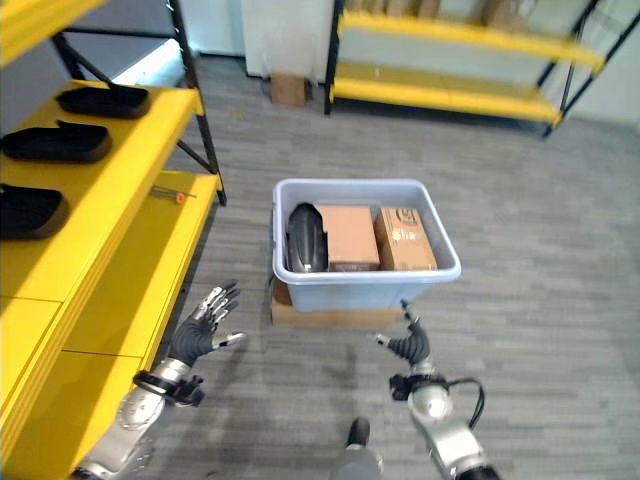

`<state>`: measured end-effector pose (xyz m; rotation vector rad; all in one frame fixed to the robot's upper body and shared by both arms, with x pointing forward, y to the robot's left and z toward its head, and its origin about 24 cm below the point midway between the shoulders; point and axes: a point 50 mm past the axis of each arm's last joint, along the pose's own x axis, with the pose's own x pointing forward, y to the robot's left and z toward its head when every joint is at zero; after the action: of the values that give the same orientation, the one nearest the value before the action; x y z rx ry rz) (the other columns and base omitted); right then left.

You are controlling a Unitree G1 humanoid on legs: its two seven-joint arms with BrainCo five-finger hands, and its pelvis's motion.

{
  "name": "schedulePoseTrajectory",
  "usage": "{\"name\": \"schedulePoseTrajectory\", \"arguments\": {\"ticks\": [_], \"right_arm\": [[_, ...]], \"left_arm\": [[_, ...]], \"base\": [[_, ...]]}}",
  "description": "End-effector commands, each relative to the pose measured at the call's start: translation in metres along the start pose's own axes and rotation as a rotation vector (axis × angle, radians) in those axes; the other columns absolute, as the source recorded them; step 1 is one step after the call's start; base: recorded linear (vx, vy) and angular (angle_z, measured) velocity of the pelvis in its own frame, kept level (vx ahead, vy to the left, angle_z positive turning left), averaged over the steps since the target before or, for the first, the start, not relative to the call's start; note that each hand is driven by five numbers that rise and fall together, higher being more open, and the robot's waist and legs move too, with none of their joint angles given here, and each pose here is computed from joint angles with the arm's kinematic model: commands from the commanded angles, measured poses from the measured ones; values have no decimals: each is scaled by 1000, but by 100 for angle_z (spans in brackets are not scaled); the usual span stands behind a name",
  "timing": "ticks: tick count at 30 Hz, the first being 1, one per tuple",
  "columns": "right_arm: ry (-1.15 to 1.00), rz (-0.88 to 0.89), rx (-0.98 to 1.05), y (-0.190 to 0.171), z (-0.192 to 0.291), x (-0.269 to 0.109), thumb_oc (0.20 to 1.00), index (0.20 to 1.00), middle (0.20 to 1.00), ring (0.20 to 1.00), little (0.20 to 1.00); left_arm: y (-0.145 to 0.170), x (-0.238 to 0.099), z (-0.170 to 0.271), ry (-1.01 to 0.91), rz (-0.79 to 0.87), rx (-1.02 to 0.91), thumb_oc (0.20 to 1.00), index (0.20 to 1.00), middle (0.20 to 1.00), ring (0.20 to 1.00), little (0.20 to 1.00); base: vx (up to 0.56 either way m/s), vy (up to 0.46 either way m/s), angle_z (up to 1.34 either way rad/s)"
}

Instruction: Move parts from the plastic box to the shelf.

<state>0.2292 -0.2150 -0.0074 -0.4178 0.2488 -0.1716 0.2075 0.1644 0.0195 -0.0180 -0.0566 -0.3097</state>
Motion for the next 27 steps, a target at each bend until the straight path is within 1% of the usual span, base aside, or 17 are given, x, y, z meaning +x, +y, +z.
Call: {"name": "schedulePoseTrajectory", "arguments": {"ticks": [1,5,6,9,12,14,15,16,20,25,27], "right_arm": [[-152,-44,10,-2,33,2,1000,1000,1000,1000,1000],[-207,-77,-98,-19,38,5,1000,1000,1000,1000,1000],[-246,-109,-149,-30,44,9,1000,1000,1000,1000,1000],[-266,-120,-145,-36,48,16,1000,1000,1000,1000,1000],[-275,-110,-141,-36,44,14,1000,1000,1000,1000,1000],[-274,-101,-131,-36,43,13,1000,1000,1000,1000,1000],[-270,-50,-97,-32,41,10,1000,1000,1000,1000,1000],[-269,-44,-92,-32,41,10,1000,1000,1000,1000,1000],[-267,20,-42,-18,37,7,1000,1000,1000,1000,1000],[-265,67,-34,-14,35,0,1000,1000,1000,1000,1000],[-258,103,-34,-12,31,-6,1000,1000,1000,1000,1000]], "left_arm": [[-1,11,36,-168,-74,52,1000,1000,1000,1000,1000],[0,7,37,-165,-50,21,1000,1000,1000,1000,1000],[1,7,41,-190,-33,0,1000,1000,1000,1000,1000],[3,13,41,-203,11,1,1000,1000,1000,1000,1000],[4,20,40,-211,81,18,1000,1000,1000,1000,1000],[5,22,41,-226,91,30,1000,1000,1000,1000,1000],[4,26,44,-246,86,24,1000,1000,1000,1000,1000],[4,26,44,-247,85,27,1000,1000,1000,1000,1000],[4,26,42,-238,121,42,1000,1000,1000,1000,1000],[7,22,39,-215,149,41,1000,1000,1000,1000,1000],[12,15,35,-202,172,32,1000,1000,1000,1000,1000]], "base": [[237,-359,2],[284,-418,10],[307,-655,0],[187,-494,-7],[184,-388,0],[102,-212,30],[118,-230,23],[134,-254,17],[96,-53,-2],[134,38,-26],[212,88,-22]]}}
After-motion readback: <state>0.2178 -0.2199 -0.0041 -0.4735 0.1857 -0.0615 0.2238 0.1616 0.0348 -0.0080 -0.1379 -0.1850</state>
